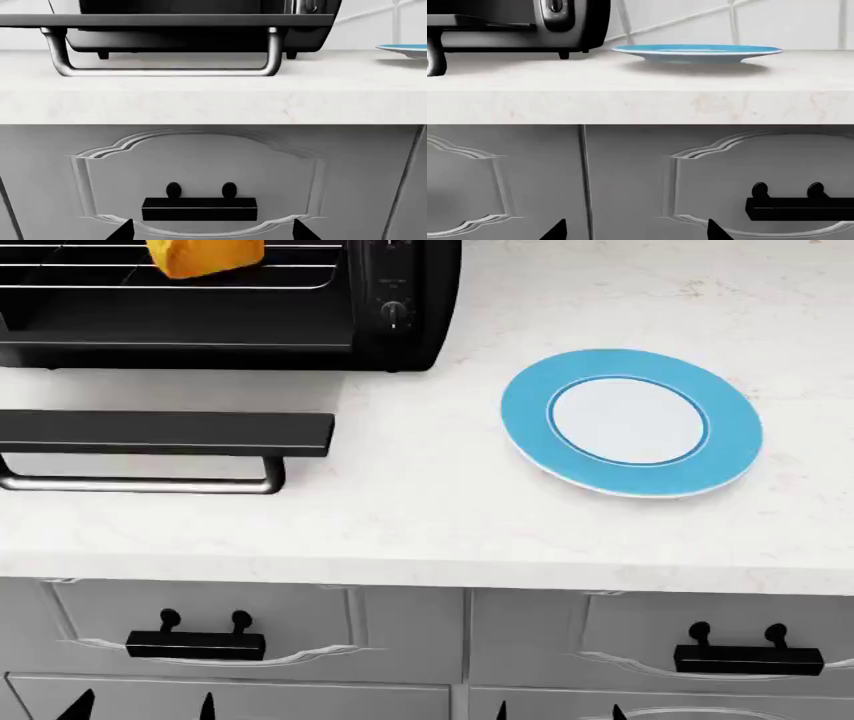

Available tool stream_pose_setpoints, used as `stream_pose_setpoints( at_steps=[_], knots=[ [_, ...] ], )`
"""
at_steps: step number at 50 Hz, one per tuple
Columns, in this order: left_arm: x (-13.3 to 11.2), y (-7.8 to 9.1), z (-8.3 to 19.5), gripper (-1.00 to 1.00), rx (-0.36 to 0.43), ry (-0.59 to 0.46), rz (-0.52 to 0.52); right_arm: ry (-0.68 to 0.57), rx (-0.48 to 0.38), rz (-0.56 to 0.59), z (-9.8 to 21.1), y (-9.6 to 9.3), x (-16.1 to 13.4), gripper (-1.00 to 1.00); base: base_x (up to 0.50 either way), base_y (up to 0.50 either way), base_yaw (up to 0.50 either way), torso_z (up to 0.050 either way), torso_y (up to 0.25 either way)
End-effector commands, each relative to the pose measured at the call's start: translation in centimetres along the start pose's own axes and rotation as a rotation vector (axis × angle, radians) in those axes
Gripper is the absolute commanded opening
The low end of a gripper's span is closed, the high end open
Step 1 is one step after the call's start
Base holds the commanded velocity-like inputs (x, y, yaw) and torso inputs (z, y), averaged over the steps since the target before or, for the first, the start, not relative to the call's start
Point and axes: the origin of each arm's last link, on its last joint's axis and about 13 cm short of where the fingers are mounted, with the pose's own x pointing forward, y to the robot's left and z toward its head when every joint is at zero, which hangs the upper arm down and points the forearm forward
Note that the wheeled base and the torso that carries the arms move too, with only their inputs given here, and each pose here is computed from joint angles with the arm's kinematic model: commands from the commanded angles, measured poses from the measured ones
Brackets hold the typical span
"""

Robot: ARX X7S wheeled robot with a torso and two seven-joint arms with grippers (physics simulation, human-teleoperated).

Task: Pick the bread from the rack and place it on the plate on the counter.

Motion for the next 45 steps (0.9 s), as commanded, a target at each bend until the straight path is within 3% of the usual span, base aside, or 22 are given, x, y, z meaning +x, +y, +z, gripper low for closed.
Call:
stream_pose_setpoints(
  at_steps=[1, 15, 21, 34, 45],
  knots=[
    [-0.1, 0.0, 0.1, 1.00, 0.000, 0.000, 0.000, 0.000, 0.000, 0.000, 0.1, 0.0, -0.1, 1.00, 0.00, 0.00, 0.00, 0.000, 0.000],
    [-0.5, 0.1, 0.1, 1.00, 0.017, 0.038, 0.029, -0.005, 0.004, 0.005, 0.0, 0.1, -0.1, 1.00, 0.00, 0.00, 0.00, 0.000, 0.000],
    [-0.8, 0.3, 0.8, 1.00, -0.013, -0.018, 0.027, -0.007, -0.006, 0.006, 0.3, 0.1, -0.1, 1.00, 0.00, 0.00, 0.00, 0.000, 0.000],
    [-2.2, 0.7, 6.1, 1.00, 0.032, -0.177, -0.029, -0.068, -0.072, -0.025, 4.0, -0.5, -1.0, 1.00, 0.00, 0.00, 0.00, 0.047, 0.076],
    [-1.9, 1.1, 10.2, 1.00, 0.087, -0.227, -0.061, -0.116, -0.151, -0.035, 7.3, -0.8, -1.0, 1.00, 0.00, 0.00, 0.00, 0.047, 0.076]
  ],
)
